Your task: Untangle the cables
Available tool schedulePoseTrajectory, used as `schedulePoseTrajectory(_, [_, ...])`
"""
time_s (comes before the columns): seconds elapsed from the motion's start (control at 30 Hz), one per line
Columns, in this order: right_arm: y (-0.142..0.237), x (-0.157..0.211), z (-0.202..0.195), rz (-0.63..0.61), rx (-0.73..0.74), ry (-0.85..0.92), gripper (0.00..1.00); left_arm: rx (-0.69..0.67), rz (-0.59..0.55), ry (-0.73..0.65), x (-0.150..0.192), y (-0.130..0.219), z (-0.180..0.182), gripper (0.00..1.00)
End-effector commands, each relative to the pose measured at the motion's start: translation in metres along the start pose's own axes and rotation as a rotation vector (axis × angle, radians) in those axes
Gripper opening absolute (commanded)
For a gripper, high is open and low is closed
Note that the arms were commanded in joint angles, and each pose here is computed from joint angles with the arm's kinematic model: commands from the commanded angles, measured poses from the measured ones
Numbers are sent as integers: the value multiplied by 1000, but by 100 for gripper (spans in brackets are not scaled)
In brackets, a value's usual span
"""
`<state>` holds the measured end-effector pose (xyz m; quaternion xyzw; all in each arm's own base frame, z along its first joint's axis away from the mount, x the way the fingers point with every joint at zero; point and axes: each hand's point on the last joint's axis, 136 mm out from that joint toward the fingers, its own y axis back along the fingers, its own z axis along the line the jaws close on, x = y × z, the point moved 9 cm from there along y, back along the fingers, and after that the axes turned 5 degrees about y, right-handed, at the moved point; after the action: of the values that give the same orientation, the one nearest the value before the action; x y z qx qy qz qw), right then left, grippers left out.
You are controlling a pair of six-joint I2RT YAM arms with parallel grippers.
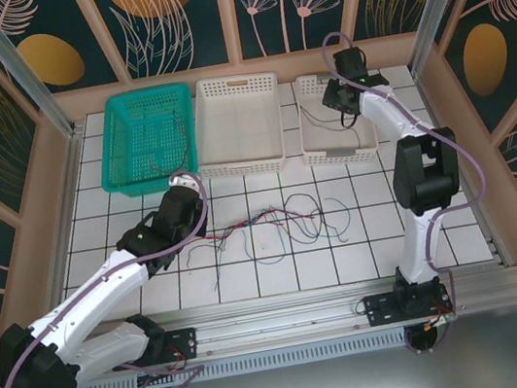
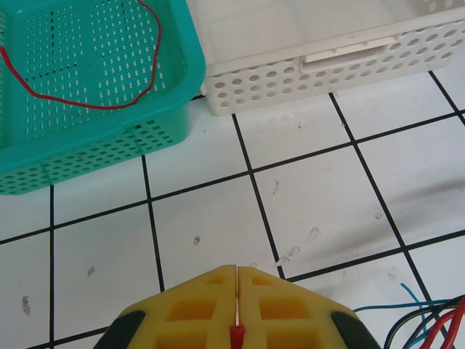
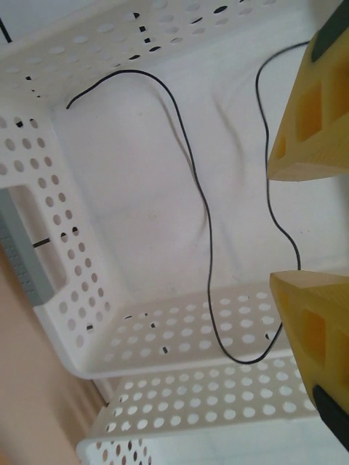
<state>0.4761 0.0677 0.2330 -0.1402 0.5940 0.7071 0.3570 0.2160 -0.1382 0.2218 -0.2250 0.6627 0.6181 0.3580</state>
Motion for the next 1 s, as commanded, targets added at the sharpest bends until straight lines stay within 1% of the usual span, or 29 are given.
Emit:
schedulePoseTrajectory(0.0, [21,-7,-3,-31,10,10,37,9,-15,-2,0,0,1,0])
schedulePoseTrajectory(0.13, [32,-8,0,-44,-20,10,38,10,-13,-3,0,0,0,0])
schedulePoseTrajectory(0.23, [49,-5,8,-73,-90,19,41,11,-11,-5,0,-1,0,0])
schedulePoseTrajectory(0.33, [71,10,21,-74,-253,41,46,9,-15,-3,-1,0,0,0])
schedulePoseTrajectory(0.47, [97,51,46,-33,-431,113,51,27,-30,8,-3,3,0,0])
schedulePoseTrajectory(0.63, [130,120,73,35,-643,211,56,68,-52,33,-8,9,-2,0])
schedulePoseTrajectory(0.8, [153,186,84,130,-768,256,57,115,-101,80,-20,21,-4,0])
schedulePoseTrajectory(0.93, [166,222,84,178,-793,280,56,124,-110,98,-24,24,-4,0])
schedulePoseTrajectory(0.97, [169,230,84,188,-801,285,54,125,-110,100,-24,25,-4,0])
